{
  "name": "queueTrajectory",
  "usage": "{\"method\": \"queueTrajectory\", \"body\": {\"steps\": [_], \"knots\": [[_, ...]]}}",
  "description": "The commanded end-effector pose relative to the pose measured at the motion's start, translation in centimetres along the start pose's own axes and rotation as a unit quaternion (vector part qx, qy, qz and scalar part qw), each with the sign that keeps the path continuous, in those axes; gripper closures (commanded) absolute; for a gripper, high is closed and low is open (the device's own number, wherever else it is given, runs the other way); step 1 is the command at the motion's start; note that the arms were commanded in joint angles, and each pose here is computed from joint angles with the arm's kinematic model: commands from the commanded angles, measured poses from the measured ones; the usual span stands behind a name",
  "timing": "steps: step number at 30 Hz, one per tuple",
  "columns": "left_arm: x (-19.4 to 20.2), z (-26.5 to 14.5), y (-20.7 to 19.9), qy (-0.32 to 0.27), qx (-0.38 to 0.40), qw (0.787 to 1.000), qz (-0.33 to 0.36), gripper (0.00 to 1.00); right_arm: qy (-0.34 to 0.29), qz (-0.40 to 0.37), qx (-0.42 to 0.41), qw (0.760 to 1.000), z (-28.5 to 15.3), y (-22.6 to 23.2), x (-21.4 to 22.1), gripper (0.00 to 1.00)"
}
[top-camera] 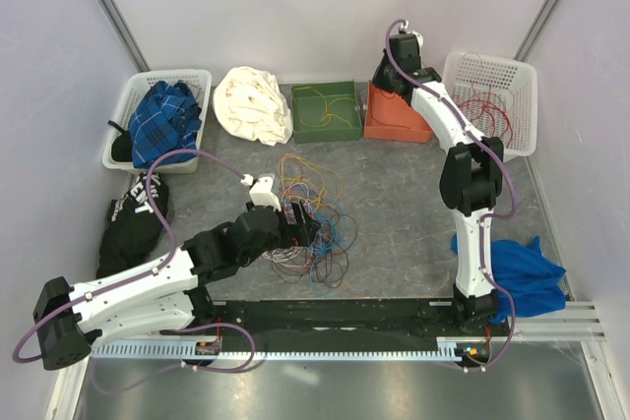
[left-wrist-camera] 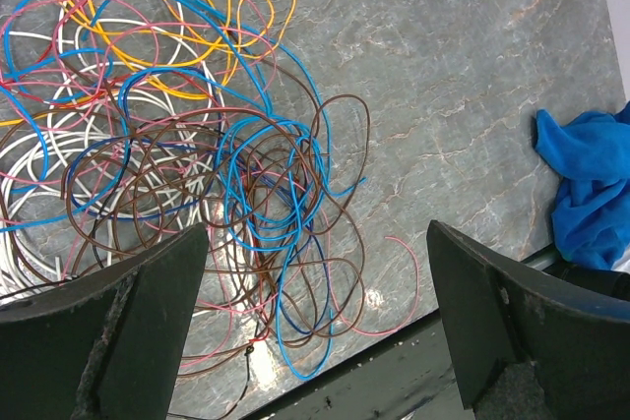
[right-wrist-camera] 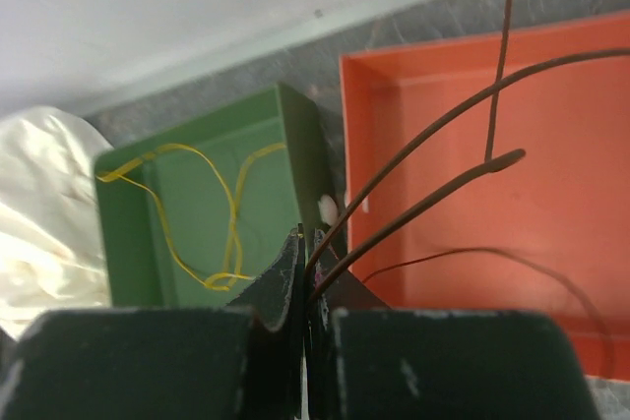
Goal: Untangle the cables
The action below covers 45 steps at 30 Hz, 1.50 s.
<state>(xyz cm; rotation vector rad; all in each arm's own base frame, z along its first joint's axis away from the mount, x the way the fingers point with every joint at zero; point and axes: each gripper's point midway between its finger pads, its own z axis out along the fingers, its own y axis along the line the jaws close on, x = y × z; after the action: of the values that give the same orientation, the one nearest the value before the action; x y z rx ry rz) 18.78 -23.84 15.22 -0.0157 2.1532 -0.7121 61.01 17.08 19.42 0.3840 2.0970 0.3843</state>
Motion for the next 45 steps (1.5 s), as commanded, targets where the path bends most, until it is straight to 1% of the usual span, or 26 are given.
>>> {"method": "queueTrajectory", "body": {"steps": [1, 5, 11, 18, 19, 20, 22, 23, 25, 26, 29, 31, 32, 33, 34, 35, 36, 38, 39, 40, 41, 42, 43, 45], "knots": [[-0.9, 0.1, -0.3, -0.020, 0.008, 1.000, -0.004, 0.01, -0.040, -0.015, -0.011, 0.999, -2.3, 1.6, -1.9, 1.00], [-0.6, 0.1, -0.3, -0.017, 0.010, 1.000, -0.007, 0.01, -0.031, -0.023, 0.003, 0.999, -2.6, 0.9, 0.1, 1.00], [-0.5, 0.0, -0.2, -0.016, 0.014, 1.000, -0.012, 0.02, -0.036, -0.031, 0.004, 0.999, -3.8, 1.1, 1.6, 1.00], [-0.1, -0.1, -0.2, -0.011, 0.017, 1.000, -0.016, 0.02, -0.018, -0.036, 0.029, 0.999, -3.4, -0.5, 3.5, 1.00], [-0.2, -0.2, -0.2, -0.013, 0.018, 1.000, -0.019, 0.02, -0.018, -0.038, 0.035, 0.998, -3.4, -0.9, 3.6, 0.99], [-0.2, -0.2, -0.1, -0.014, 0.019, 1.000, -0.018, 0.02, -0.016, -0.041, 0.039, 0.998, -3.3, -1.1, 3.8, 0.76], [-0.2, -0.3, -0.1, -0.015, 0.019, 1.000, -0.019, 0.01, -0.012, -0.051, 0.056, 0.997, -3.4, -1.8, 3.9, 0.54], [-0.3, -0.3, -0.2, -0.015, 0.020, 0.999, -0.020, 0.01, -0.015, -0.053, 0.060, 0.997, -3.6, -1.8, 3.5, 0.39], [-0.3, -0.4, -0.3, -0.015, 0.022, 0.999, -0.018, 0.00, -0.019, -0.058, 0.075, 0.995, -4.0, -2.2, 3.1, 0.32], [-0.4, -0.4, -0.4, -0.015, 0.023, 0.999, -0.017, 0.00, -0.023, -0.059, 0.078, 0.995, -4.4, -2.2, 2.7, 0.26], [-0.7, -0.4, -0.5, -0.018, 0.022, 0.999, -0.017, 0.00, -0.032, -0.057, 0.076, 0.995, -5.9, -1.9, 1.6, 0.24], [-0.8, -0.5, -0.3, -0.021, 0.018, 0.999, -0.016, 0.00, -0.029, -0.061, 0.065, 0.996, -7.0, -1.2, 2.1, 0.24], [-1.2, -0.6, -0.4, -0.027, 0.017, 0.999, -0.017, 0.00, -0.041, -0.063, 0.051, 0.996, -8.6, -0.2, 1.4, 0.24], [-1.4, -0.6, -0.4, -0.030, 0.015, 0.999, -0.018, 0.00, -0.050, -0.069, 0.028, 0.996, -9.5, 1.7, 1.8, 0.24], [-1.6, -0.7, -0.4, -0.034, 0.015, 0.999, -0.018, 0.00, -0.037, -0.081, 0.023, 0.996, -9.9, 1.7, 3.5, 0.24], [-2.0, -0.8, -0.4, -0.039, 0.011, 0.999, -0.018, 0.00, -0.049, -0.081, 0.002, 0.996, -11.8, 3.1, 3.1, 0.24], [-2.1, -0.9, -0.4, -0.040, 0.010, 0.999, -0.018, 0.00, -0.050, -0.087, -0.023, 0.995, -12.9, 4.9, 4.3, 0.24], [-2.7, -1.2, -0.3, -0.048, 0.005, 0.999, -0.018, 0.00, -0.041, -0.091, -0.049, 0.994, -15.0, 5.5, 6.8, 0.24], [-2.9, -1.3, -0.4, -0.049, 0.004, 0.999, -0.018, 0.00, -0.045, -0.093, -0.079, 0.991, -16.1, 7.3, 8.1, 0.25], [-3.2, -1.4, -0.3, -0.054, 0.002, 0.998, -0.017, 0.00, -0.033, -0.100, -0.086, 0.991, -17.2, 6.6, 10.1, 0.25], [-3.3, -1.7, -0.1, -0.053, -0.003, 0.998, -0.015, 0.00, -0.027, -0.103, -0.095, 0.990, -17.8, 6.7, 11.4, 0.25], [-3.5, -1.9, 0.0, -0.056, -0.004, 0.998, -0.015, 0.00, -0.021, -0.110, -0.119, 0.987, -18.8, 7.9, 13.2, 0.25], [-3.6, -2.0, 0.3, -0.061, -0.011, 0.998, -0.014, 0.00, -0.005, -0.121, -0.121, 0.985, -19.5, 6.9, 15.4, 0.25], [-3.9, -2.4, 0.8, -0.067, -0.017, 0.997, -0.015, 0.00, 0.010, -0.136, -0.143, 0.980, -21.0, 7.4, 18.3, 0.26]]}}
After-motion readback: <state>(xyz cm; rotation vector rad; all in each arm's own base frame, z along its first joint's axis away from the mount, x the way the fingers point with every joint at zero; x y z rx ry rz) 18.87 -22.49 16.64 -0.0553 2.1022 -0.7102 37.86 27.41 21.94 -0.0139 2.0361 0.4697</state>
